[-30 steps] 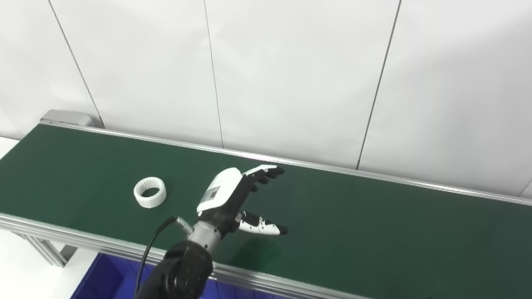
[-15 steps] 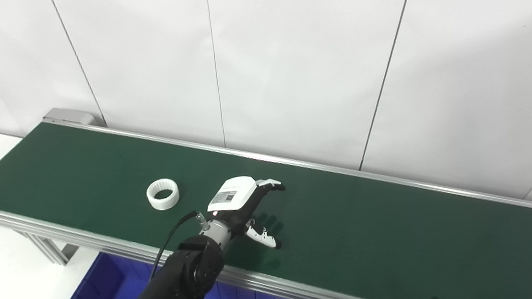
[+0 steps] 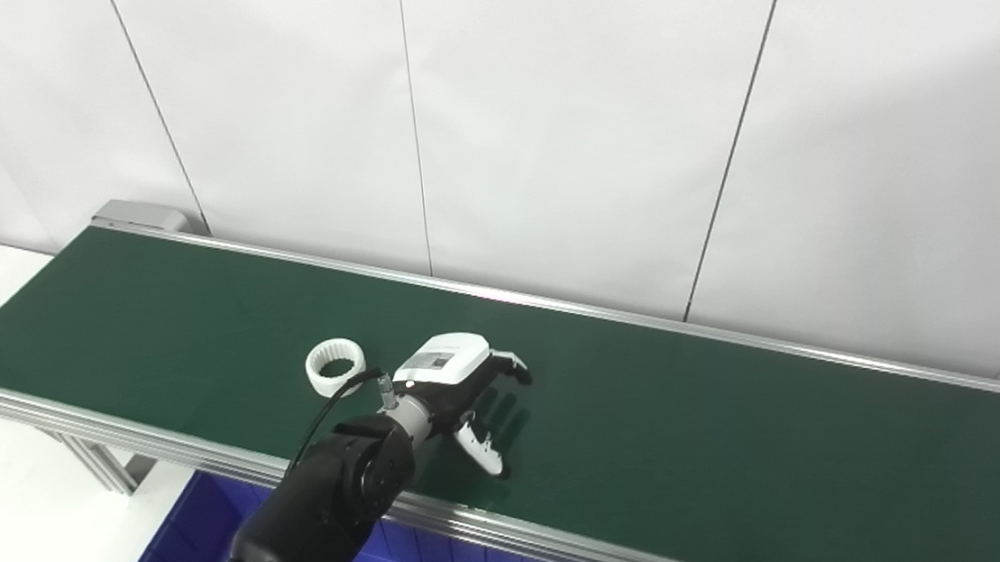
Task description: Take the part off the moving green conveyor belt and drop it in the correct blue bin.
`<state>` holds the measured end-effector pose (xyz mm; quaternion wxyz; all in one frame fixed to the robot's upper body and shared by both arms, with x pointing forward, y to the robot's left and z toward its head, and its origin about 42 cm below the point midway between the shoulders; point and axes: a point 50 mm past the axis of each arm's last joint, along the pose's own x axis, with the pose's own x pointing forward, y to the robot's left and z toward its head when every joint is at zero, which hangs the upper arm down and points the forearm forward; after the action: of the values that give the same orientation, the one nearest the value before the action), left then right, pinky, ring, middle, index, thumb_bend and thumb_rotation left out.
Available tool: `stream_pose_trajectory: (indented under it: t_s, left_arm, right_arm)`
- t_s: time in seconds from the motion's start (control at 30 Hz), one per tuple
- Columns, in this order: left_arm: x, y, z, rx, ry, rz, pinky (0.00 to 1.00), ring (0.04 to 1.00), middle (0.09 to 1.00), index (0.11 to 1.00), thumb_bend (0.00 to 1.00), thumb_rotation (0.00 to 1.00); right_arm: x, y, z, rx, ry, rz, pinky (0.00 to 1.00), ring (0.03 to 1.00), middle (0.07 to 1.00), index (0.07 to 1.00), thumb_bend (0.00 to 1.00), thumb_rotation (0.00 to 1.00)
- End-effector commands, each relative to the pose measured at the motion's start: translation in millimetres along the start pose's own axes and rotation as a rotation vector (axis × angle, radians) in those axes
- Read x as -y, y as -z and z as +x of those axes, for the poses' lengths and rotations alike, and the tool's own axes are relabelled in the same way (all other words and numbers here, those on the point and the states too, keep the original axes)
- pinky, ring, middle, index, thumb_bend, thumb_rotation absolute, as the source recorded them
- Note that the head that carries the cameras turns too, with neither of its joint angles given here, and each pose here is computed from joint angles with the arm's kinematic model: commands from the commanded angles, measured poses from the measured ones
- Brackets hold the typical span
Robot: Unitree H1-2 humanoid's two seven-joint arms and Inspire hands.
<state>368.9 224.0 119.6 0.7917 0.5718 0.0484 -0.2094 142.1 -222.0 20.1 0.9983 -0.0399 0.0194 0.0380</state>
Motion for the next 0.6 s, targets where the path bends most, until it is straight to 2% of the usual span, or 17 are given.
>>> stream_pose_trajectory:
  t_s: [0.0, 0.17, 0.33, 0.57]
  left_arm:
    - [-39.3, -6.5, 4.3, 0.027, -0.074, 0.033, 0.73, 0.811, 0.828, 0.767, 0.85, 0.09]
    - [-57.7, -6.6, 8.0, 0.017, -0.034, 0.055, 0.75, 0.817, 0.832, 0.771, 0.84, 0.14]
    - [-66.6, -5.9, 14.1, 0.003, 0.003, 0.068, 0.77, 0.828, 0.843, 0.771, 0.86, 0.14]
    - [-69.8, -8.4, 18.3, -0.005, 0.004, 0.098, 0.77, 0.808, 0.822, 0.769, 0.88, 0.11]
  right_arm:
    - [-2.5, -10.4, 4.6, 0.079, 0.006, 0.002, 0.78, 0.822, 0.848, 0.948, 0.01, 1.00]
    - [-3.4, -10.0, 4.4, 0.077, 0.009, 0.002, 0.78, 0.817, 0.845, 0.947, 0.03, 1.00]
    - [-3.7, -9.9, 3.6, 0.076, 0.011, 0.005, 0.77, 0.813, 0.839, 0.941, 0.00, 1.00]
    - [-3.5, -8.8, 3.2, 0.072, 0.008, 0.005, 0.76, 0.815, 0.839, 0.941, 0.00, 1.00]
